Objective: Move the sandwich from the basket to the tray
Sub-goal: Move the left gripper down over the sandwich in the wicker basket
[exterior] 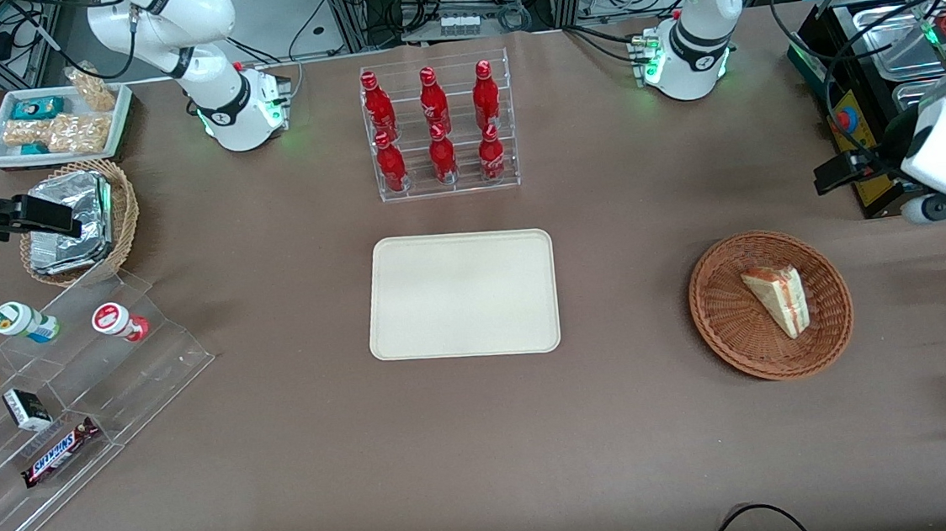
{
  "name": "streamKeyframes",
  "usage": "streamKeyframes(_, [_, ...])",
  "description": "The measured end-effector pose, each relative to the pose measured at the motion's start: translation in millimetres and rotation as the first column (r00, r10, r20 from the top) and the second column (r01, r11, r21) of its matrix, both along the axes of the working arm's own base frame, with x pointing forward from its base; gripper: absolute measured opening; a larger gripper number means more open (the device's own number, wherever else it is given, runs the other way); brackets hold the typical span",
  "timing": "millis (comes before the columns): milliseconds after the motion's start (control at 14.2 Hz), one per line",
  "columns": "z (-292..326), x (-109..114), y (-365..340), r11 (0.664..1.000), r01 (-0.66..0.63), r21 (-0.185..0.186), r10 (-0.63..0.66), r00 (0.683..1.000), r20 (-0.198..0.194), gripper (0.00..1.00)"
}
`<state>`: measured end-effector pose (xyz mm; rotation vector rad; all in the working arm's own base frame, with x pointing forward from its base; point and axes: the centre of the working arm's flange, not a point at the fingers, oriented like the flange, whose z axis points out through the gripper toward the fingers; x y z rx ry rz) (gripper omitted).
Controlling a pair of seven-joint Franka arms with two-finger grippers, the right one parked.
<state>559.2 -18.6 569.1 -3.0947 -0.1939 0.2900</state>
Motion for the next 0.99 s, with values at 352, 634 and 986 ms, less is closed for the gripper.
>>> streamKeyframes(352, [-78.0,23.6,10.5,1.0,-0.017,-0.013,0.015,0.994,-0.108,1.0])
streamKeyframes(634, [-160.7,40.8,17.0,0.997,-0.073,-0.016,0.073,0.996,-0.045,1.0])
streamKeyframes(986, [-228.9,30.3,17.3,0.993,-0.116,-0.024,0.118,0.99,0.072,1.0])
